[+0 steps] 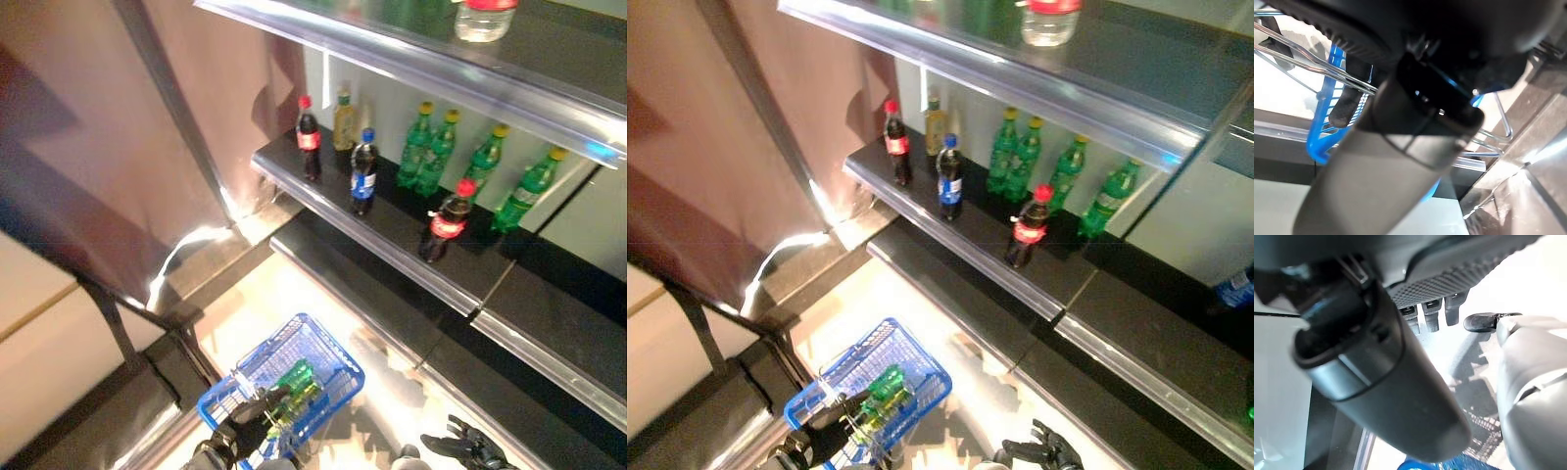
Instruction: Pick up the drink and place into the basket.
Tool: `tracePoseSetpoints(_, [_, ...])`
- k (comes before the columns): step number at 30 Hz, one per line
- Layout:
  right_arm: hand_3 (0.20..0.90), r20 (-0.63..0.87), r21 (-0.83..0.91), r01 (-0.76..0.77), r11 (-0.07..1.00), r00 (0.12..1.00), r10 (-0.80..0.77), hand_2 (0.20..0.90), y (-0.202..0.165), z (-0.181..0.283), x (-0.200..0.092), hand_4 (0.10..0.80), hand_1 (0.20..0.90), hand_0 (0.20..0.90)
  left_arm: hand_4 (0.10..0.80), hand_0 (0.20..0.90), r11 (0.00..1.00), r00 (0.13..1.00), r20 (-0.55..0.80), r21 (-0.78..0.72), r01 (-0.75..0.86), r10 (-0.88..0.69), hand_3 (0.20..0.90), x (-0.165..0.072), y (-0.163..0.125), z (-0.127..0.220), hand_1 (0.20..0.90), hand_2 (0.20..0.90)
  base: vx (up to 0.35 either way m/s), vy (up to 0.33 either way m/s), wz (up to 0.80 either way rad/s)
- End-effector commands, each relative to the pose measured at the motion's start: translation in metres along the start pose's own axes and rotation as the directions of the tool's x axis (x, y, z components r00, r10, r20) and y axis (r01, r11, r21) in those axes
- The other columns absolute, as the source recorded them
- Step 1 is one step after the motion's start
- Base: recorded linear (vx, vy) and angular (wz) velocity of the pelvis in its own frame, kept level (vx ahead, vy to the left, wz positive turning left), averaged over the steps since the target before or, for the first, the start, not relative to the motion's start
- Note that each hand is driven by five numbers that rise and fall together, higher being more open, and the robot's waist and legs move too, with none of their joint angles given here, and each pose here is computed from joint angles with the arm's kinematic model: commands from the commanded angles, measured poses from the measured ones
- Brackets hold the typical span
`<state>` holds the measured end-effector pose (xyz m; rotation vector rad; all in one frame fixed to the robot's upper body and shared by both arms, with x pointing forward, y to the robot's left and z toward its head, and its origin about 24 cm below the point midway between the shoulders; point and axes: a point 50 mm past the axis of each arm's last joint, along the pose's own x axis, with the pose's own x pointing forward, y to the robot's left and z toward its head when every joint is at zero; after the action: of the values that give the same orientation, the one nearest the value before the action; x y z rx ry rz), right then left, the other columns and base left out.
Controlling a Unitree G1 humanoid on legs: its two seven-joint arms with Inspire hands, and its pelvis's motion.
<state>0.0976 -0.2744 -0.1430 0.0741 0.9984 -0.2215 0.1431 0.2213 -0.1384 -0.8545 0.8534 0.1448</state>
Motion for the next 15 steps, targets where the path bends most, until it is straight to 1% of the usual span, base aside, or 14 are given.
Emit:
tracePoseSetpoints(1, [0.9,0.057,0.002,0.004,1.0,0.998,-0.004,0.9,-0.011,0.006,-0.003,0.8,0.9,0.9,0.1,0.3,0.985,0.981,0.101,-0.041,0.169,-0.164,0.2,0.0,-0.012,0.022,0.3,0.3,0.036,0.043,0.0])
tracePoseSetpoints(8, [0.9,0.043,-0.004,-0.047,0.999,0.998,0.047,0.9,0.007,0.002,0.001,0.8,0.9,0.9,0.1,0.3,0.986,0.984,0.103,-0.063,0.153,-0.146,0.2,-0.006,-0.002,0.02,0.3,0.3,0.014,0.0,-0.01])
tracePoseSetpoints(15, [0.9,0.027,-0.017,-0.051,0.999,0.998,0.051,0.9,0.01,0.002,0.002,0.8,0.9,0.9,0.1,0.3,0.989,0.988,0.082,-0.058,0.137,-0.132,0.2,-0.011,0.006,0.014,0.3,0.3,0.006,0.004,-0.03])
